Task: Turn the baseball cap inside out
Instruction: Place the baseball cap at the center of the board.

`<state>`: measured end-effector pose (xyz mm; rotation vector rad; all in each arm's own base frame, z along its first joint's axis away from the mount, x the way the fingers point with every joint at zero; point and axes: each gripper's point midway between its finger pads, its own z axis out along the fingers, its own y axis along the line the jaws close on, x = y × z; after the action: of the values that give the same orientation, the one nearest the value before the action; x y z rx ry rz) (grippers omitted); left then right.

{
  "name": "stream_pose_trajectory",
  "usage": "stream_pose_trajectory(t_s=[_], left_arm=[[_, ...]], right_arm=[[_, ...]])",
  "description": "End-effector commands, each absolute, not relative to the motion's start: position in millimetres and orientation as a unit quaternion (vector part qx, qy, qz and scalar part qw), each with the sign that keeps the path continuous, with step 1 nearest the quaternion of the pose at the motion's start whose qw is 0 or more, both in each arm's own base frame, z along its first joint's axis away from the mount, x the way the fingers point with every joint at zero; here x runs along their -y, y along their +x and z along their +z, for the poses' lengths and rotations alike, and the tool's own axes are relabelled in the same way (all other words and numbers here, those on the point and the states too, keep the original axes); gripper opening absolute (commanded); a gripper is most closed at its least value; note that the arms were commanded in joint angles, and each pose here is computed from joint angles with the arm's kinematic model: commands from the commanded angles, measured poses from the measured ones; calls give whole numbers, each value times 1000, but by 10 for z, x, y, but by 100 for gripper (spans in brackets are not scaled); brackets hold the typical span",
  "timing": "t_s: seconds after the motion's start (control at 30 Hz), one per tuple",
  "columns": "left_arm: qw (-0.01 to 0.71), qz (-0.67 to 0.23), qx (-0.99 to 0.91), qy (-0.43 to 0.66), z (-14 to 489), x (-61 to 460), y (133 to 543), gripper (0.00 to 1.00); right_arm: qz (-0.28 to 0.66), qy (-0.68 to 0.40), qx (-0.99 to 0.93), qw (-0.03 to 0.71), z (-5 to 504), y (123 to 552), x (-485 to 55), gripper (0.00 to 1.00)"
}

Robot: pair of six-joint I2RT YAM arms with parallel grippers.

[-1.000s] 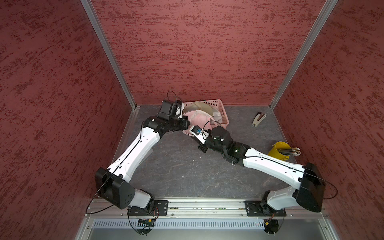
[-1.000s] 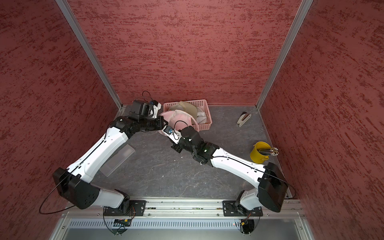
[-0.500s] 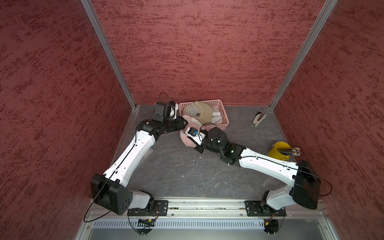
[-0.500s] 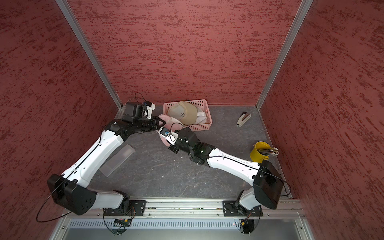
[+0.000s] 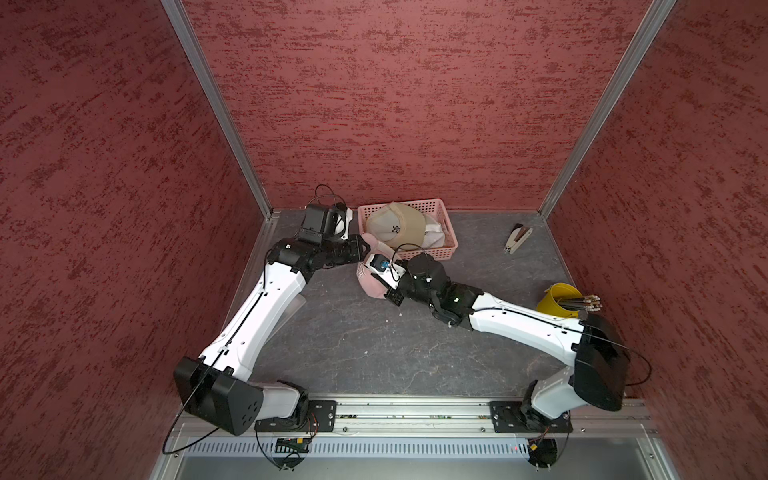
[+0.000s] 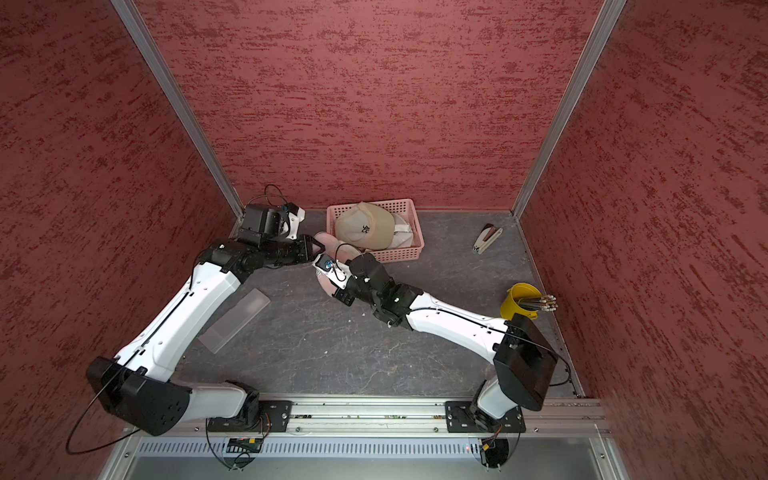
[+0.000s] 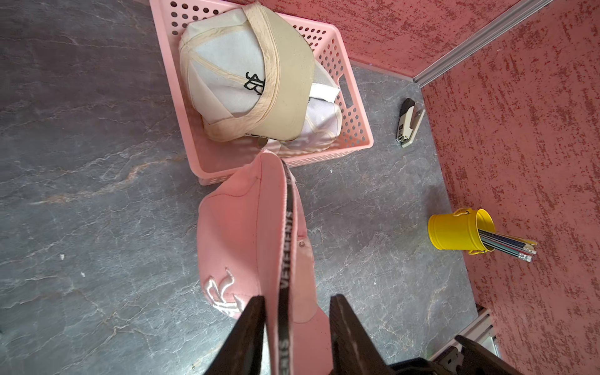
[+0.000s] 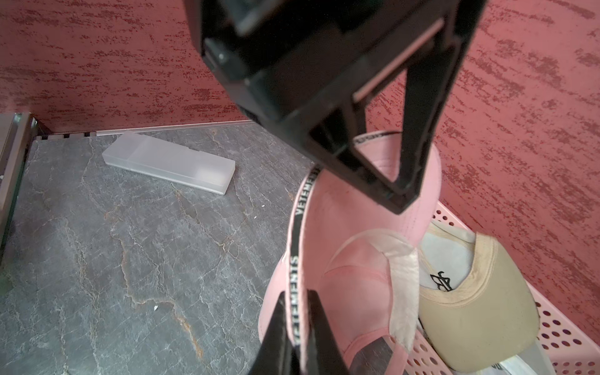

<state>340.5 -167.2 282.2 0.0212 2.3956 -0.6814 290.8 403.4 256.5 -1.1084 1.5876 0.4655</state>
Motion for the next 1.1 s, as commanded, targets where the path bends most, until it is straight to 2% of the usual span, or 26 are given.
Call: stream_pose_trajectory(t_s=[0.0, 0.17, 0.33, 0.53, 0.73, 1.07], left_arm=[[341, -267, -901, 36, 3071, 1705, 3263, 37], [342, -243, -907, 32, 3041, 1609, 3227, 37], [339, -235, -911, 34, 3011, 1583, 3211, 31], [322, -237, -916, 33, 2863, 1626, 3260, 29], [319, -200, -926, 21, 2726, 1514, 3322, 31], [338, -198, -920, 1, 2842, 1300, 3196, 34]], right_arm=[[193, -460, -672, 548, 2672, 2956, -4099, 0], [188, -456, -675, 549, 2681, 2992, -4107, 0], [190, -455, -676, 548, 2687, 3005, -4130, 0], [202, -457, -668, 552, 2747, 2961, -4171, 0], [204, -457, -663, 557, 2796, 2942, -4207, 0], [199, -453, -666, 558, 2792, 2983, -4219, 0]])
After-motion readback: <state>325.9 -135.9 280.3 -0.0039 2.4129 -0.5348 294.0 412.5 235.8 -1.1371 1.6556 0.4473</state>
